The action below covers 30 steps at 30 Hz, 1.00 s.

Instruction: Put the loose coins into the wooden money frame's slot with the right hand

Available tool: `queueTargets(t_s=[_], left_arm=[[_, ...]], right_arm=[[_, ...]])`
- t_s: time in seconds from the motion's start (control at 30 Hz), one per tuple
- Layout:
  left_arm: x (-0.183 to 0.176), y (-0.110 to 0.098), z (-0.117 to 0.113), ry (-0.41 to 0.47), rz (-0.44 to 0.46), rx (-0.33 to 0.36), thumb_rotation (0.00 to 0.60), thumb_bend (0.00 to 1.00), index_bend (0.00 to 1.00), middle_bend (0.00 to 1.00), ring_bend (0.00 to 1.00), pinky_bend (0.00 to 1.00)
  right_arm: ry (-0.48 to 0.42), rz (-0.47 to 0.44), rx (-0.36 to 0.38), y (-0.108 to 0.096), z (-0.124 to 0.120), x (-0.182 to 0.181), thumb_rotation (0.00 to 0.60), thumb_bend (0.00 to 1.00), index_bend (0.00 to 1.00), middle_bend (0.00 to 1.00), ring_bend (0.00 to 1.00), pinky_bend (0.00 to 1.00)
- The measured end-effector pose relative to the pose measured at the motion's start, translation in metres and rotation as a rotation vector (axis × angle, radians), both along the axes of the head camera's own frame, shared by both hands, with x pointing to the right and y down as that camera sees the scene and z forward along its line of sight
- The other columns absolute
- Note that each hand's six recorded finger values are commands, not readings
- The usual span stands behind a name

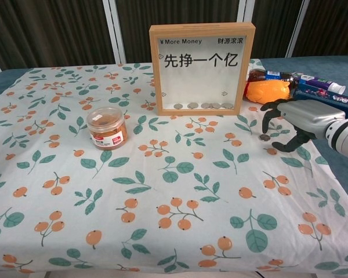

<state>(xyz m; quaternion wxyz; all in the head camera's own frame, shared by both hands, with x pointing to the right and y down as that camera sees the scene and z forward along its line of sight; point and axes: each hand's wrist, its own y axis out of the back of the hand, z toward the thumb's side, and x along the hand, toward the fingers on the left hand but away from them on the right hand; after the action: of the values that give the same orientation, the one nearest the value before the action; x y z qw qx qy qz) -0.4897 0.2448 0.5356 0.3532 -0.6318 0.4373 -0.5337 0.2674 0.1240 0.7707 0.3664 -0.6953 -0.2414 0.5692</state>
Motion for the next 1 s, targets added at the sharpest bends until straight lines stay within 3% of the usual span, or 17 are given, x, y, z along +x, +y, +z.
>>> queueTargets(t_s=[1.0], left_arm=[[-0.0024,0.0001,-0.0024,0.000,-0.008,0.008,0.600,0.45,0.00,0.00,0.00,0.00]], right_arm=[[0.020,0.007,-0.011,-0.0026,0.0094,-0.0044,0.600,0.53,0.59,0.20,0.00,0.08]])
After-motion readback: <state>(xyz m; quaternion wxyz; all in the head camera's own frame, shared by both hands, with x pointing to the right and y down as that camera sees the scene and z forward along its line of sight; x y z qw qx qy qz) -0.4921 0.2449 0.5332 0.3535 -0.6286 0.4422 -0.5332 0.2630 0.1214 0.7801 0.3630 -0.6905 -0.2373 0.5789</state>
